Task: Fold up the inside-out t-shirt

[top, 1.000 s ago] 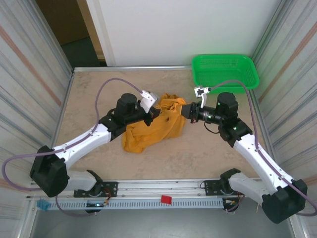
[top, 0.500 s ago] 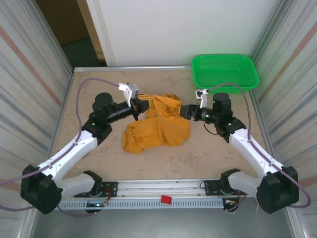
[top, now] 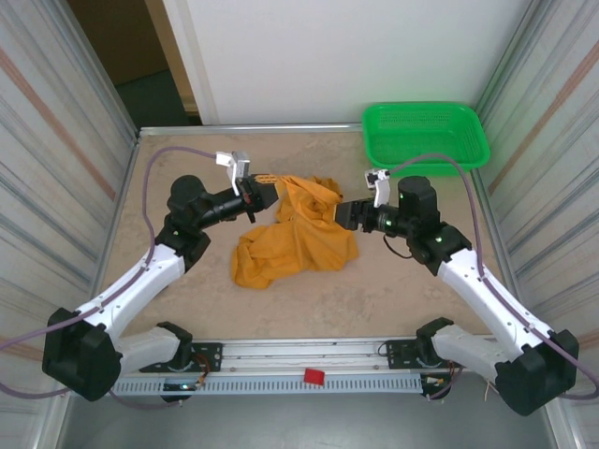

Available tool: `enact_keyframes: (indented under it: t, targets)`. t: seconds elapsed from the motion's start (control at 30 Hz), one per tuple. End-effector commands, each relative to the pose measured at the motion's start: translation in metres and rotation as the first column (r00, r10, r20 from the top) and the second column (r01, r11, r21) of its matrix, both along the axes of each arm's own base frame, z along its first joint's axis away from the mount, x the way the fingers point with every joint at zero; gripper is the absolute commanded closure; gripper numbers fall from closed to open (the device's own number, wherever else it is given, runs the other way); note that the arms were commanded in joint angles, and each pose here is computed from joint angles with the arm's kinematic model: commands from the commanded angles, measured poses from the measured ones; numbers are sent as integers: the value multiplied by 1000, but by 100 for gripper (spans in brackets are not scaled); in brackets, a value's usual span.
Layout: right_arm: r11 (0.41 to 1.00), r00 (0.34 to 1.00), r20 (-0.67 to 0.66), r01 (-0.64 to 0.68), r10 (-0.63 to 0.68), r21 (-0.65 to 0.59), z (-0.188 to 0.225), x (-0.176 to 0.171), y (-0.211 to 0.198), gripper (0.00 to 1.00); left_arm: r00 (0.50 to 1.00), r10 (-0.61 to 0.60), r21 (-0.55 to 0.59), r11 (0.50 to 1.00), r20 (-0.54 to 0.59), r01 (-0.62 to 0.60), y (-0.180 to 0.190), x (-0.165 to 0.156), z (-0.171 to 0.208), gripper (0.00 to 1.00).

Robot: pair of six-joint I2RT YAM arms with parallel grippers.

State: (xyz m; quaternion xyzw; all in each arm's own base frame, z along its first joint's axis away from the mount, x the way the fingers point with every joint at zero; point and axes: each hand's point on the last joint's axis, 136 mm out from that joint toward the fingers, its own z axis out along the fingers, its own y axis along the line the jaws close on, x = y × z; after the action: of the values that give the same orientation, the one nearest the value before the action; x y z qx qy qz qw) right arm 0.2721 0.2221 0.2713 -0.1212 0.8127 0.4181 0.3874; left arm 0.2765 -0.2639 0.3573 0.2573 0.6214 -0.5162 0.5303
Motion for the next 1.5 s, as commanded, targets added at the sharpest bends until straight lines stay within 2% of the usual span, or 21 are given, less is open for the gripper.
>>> enact_keyframes:
  t: [0.0,0.17,0.2,0.23,0.27,0.3,0.47,0.53,0.63,0.7,0.8,0.83,0.87,0.9,0.93,0.97,1.03,1.13,1.3,1.47]
  targets:
    - [998,1000,9,28,-28,-58,-7,13,-1,40,999,-31,-32,999,40,32,0,-6,18,100]
    - [995,1000,-5,21,-21,-95,-17,23,3,53,999,-27,-45,999,39,29,1,-7,21,100]
    - [995,1000,-5,15,-15,-99,-17,23,4,60,999,-27,-53,998,38,29,2,-7,22,100]
    - [995,1000,-5,4,-5,-103,-17,23,4,73,999,-26,-64,998,33,28,3,-6,22,100]
    - [995,1000,-3,-7,6,-104,-15,22,4,90,999,-22,-72,997,24,23,5,-4,22,100]
    - [995,1000,-1,-20,20,-98,-11,20,4,100,1000,-17,-75,997,17,19,6,-2,20,100]
    - [986,985,98,-149,141,78,45,-4,2,100,996,68,-52,996,-51,-71,19,15,-4,100]
    - [949,954,191,-266,233,169,78,-23,5,100,991,106,-39,993,-82,-109,25,22,-18,100]
    - [899,919,248,-366,307,243,100,-40,10,100,985,124,-30,991,-117,-128,28,27,-36,100]
    - [912,931,232,-335,282,238,94,-35,8,100,986,117,-52,991,-118,-124,29,26,-37,100]
    - [960,976,125,-200,178,198,57,-10,0,100,991,92,-83,991,-98,-100,28,21,-27,100]
    - [977,989,74,-137,127,162,40,1,-5,99,994,73,-95,992,-87,-81,27,17,-21,100]
    - [990,997,21,-78,76,118,23,10,-10,86,995,59,-107,992,-79,-67,27,16,-15,100]
    - [998,999,-33,-12,14,63,3,19,-17,65,997,34,-122,992,-70,-42,25,12,-9,100]
    - [999,996,-78,46,-45,8,-15,27,-24,50,998,9,-134,991,-59,-17,23,9,-2,100]
    - [996,991,-107,77,-80,-33,-27,30,-29,44,999,-12,-146,989,-53,4,22,6,5,100]
    - [992,985,-132,99,-108,-72,-39,32,-33,42,998,-50,-179,983,-31,44,20,1,19,100]
    - [995,991,-95,86,-90,-46,-25,27,-29,41,996,-91,-202,975,-13,87,18,-4,33,100]
    - [999,999,18,-30,31,-42,5,13,-5,38,991,-137,-214,968,0,134,15,-8,42,100]
    - [988,990,78,-113,121,-102,13,15,18,35,987,-162,-209,965,-3,157,12,-9,43,100]
